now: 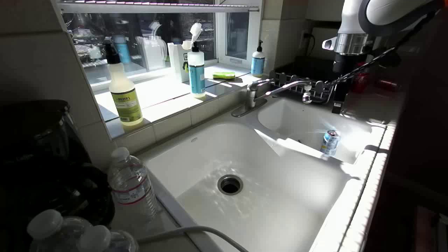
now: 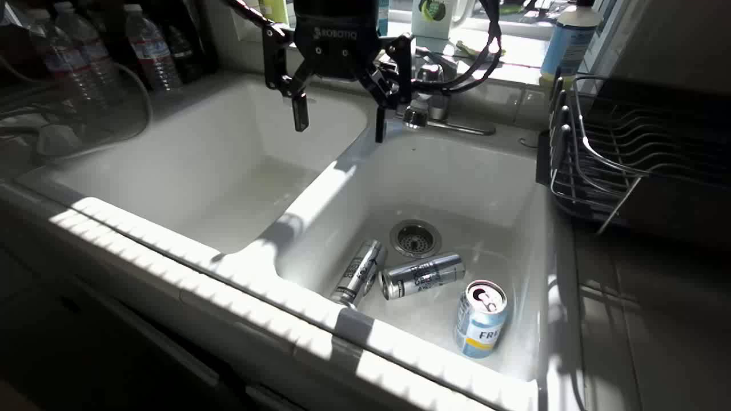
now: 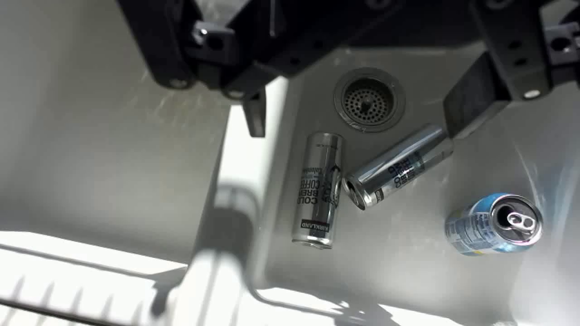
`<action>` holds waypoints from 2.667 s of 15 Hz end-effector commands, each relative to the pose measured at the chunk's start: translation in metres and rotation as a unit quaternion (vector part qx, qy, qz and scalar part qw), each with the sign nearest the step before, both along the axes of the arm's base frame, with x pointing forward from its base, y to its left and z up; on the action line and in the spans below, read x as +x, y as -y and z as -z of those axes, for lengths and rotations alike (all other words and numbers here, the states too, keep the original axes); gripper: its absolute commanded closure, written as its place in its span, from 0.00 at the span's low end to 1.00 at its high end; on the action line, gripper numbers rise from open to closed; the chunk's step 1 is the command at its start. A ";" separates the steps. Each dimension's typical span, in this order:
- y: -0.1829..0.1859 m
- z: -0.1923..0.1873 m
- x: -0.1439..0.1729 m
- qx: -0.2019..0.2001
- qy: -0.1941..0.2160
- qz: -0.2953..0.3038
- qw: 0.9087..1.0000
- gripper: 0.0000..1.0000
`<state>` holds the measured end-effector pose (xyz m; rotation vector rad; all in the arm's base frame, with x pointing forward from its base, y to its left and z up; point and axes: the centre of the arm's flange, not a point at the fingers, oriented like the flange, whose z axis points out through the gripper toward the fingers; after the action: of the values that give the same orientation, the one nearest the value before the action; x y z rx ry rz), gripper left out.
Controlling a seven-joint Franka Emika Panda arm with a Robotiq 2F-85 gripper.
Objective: Push the faucet to the left side of the sink.
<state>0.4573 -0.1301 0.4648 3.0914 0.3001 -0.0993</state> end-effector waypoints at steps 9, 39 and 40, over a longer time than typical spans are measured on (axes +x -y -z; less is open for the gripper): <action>0.004 -0.002 0.001 -0.011 0.008 0.007 1.000 0.00; 0.057 -0.019 0.084 0.011 0.242 0.046 0.969 0.00; 0.056 -0.018 0.085 0.015 0.240 0.049 0.969 0.00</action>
<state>0.5422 -0.1895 0.4912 3.0039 0.1294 0.6146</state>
